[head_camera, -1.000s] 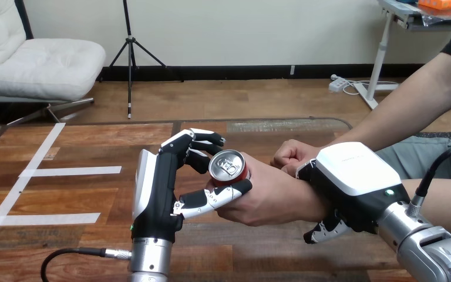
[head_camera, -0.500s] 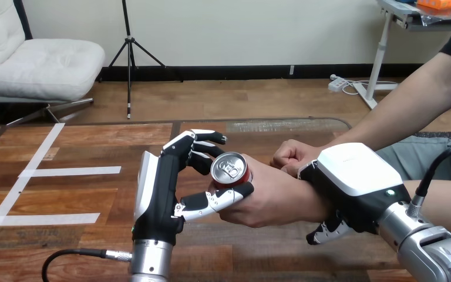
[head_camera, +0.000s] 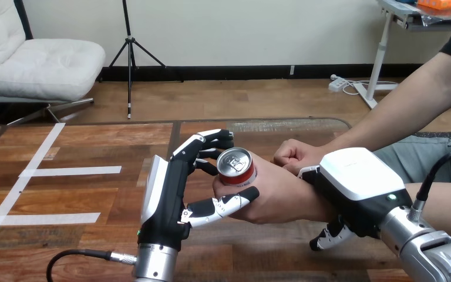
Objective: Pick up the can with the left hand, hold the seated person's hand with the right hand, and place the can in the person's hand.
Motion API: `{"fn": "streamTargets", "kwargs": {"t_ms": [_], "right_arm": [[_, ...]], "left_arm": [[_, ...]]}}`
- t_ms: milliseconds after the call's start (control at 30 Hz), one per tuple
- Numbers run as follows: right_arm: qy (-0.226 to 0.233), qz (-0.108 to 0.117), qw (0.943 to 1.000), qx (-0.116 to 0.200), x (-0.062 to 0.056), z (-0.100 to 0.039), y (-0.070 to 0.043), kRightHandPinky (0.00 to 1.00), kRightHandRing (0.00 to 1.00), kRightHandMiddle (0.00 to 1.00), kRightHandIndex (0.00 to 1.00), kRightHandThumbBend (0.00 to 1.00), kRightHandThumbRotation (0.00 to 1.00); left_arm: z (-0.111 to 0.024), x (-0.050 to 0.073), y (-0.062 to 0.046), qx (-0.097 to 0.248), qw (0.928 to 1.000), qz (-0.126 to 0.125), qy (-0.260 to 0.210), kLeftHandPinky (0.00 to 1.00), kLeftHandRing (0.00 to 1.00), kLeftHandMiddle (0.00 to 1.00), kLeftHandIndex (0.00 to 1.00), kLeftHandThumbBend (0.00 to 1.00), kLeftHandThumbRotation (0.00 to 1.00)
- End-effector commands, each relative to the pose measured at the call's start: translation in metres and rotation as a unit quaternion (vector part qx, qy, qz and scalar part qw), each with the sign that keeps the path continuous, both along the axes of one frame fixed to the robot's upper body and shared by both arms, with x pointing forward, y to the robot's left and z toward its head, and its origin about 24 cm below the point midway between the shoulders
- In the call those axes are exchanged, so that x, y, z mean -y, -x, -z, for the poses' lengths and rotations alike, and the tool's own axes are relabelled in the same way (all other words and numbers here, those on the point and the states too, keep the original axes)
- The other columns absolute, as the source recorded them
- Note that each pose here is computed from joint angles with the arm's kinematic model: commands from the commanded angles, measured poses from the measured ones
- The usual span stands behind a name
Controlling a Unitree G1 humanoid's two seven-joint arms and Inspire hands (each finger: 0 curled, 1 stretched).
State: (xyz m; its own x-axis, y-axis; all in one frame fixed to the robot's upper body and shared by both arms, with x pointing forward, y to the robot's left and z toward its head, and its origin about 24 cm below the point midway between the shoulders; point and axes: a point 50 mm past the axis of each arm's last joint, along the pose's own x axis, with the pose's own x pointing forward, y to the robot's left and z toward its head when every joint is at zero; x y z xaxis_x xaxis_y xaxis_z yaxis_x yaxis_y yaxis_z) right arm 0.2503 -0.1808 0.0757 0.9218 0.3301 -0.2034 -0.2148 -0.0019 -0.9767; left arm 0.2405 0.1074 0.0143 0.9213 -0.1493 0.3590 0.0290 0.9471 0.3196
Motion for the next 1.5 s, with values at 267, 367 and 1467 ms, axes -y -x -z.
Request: {"fn": "streamTargets", "kwargs": {"t_ms": [267,367,1467], "right_arm": [[-0.006,-0.014,0.9988,0.046,-0.006,-0.017,0.0,0.64,0.73,0.75,0.72,0.95,0.0],[-0.007,-0.016,0.9986,0.049,-0.005,-0.017,0.001,0.65,0.74,0.76,0.73,0.95,0.0],[-0.092,0.042,0.9879,0.118,-0.001,-0.018,0.016,0.75,0.82,0.81,0.78,0.95,0.0]], "left_arm": [[-0.021,0.003,-0.009,0.052,0.9985,0.008,-0.011,0.67,0.75,0.78,0.78,0.78,0.15],[-0.021,0.003,-0.009,0.052,0.9985,0.007,-0.015,0.69,0.77,0.79,0.79,0.78,0.17],[-0.022,-0.003,-0.005,0.051,0.9986,0.004,-0.015,0.82,0.86,0.88,0.86,0.79,0.28]]}}
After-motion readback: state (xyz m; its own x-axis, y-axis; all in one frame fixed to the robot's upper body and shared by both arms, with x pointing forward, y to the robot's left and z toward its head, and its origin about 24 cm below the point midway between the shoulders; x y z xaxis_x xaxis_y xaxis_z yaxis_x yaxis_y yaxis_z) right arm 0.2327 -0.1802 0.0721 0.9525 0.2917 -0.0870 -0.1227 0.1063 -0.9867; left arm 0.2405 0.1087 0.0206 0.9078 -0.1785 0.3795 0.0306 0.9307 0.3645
